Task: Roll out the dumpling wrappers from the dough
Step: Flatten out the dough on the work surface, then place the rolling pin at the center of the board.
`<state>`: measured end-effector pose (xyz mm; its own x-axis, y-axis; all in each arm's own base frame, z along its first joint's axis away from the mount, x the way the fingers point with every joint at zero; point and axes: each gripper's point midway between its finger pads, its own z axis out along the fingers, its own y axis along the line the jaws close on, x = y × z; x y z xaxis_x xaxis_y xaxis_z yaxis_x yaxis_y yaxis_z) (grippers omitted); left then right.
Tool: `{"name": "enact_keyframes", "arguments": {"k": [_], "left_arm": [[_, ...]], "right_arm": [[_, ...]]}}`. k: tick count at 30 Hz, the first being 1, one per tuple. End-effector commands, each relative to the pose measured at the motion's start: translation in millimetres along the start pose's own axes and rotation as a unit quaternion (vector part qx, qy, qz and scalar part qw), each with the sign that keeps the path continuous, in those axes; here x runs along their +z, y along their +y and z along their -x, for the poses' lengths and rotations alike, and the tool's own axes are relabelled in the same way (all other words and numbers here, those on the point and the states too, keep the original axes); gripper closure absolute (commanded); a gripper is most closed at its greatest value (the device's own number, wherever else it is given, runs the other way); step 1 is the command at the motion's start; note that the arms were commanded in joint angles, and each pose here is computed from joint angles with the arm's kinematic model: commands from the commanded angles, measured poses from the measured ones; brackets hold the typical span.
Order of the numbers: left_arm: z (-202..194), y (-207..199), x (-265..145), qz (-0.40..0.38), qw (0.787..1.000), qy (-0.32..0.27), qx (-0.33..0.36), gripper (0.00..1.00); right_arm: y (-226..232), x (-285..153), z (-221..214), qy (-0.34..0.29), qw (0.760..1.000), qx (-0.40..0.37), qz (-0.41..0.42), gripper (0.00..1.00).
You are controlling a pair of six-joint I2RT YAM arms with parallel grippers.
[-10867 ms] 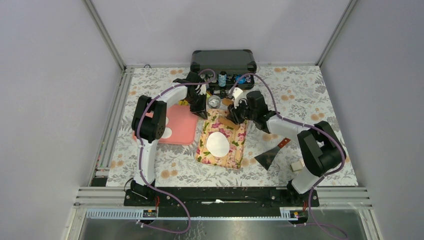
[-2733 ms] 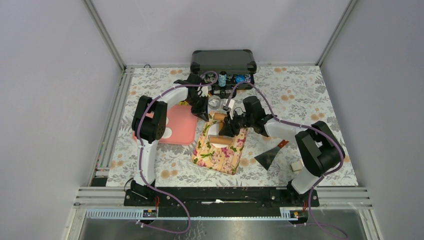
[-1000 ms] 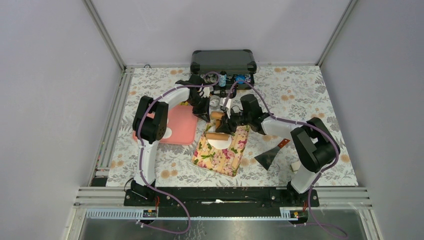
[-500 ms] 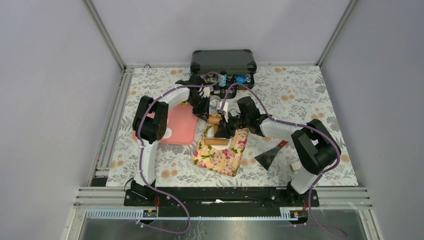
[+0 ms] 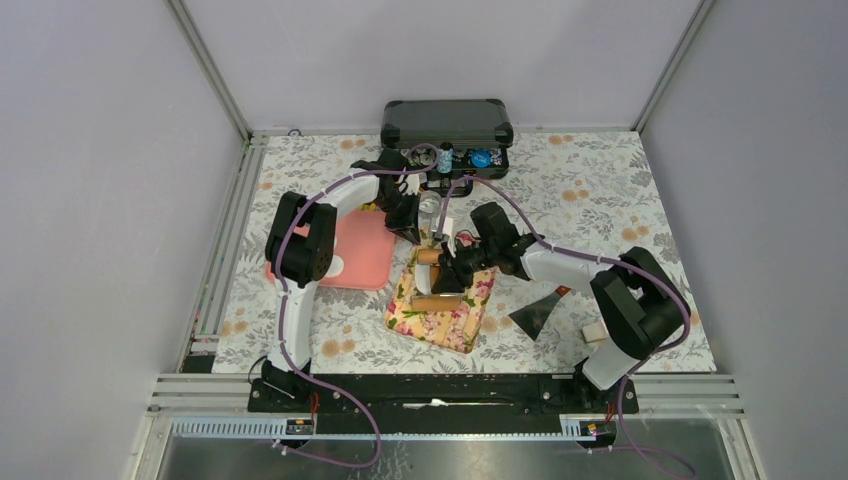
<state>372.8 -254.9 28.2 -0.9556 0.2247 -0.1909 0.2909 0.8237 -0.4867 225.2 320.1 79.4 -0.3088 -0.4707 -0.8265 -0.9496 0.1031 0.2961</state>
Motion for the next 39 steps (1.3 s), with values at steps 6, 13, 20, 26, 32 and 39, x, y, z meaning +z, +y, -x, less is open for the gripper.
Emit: {"name": "enact_keyframes", "arguments": {"k": [6, 13, 20, 26, 32, 39], "left_arm": [[10.6, -26.2, -27.1, -0.023, 0.999, -0.029, 0.023, 1.00], [14.3, -33.6, -34.6, -0.034, 0.998, -0.039, 0.033, 0.75], [20.9, -41.8, -45.6, -0.040, 0.997, -0.055, 0.042, 0.37], [25.2, -53.0, -80.3, -0.050, 0.993, -0.087, 0.068, 0.12], [9.4, -45.2, -131.8, -0.079, 0.985, -0.123, 0.096, 0.01], [-30.1, -9.0, -141.2, -0.086, 0.985, -0.115, 0.100, 0.01]], "right_arm": [[41.8, -33.7, 56.4, -0.055, 0.998, -0.011, 0.020, 1.00], [-13.3, -134.6, 108.2, -0.209, 0.970, 0.055, -0.110, 1.00], [-97.4, -228.6, 67.5, -0.303, 0.896, 0.171, -0.276, 1.00], [-169.8, -259.0, 11.6, -0.316, 0.826, 0.291, -0.364, 0.93], [-220.7, -246.5, 2.2, -0.335, 0.802, 0.366, -0.333, 0.87], [-263.5, -240.5, -23.3, -0.347, 0.771, 0.401, -0.353, 0.65]]}}
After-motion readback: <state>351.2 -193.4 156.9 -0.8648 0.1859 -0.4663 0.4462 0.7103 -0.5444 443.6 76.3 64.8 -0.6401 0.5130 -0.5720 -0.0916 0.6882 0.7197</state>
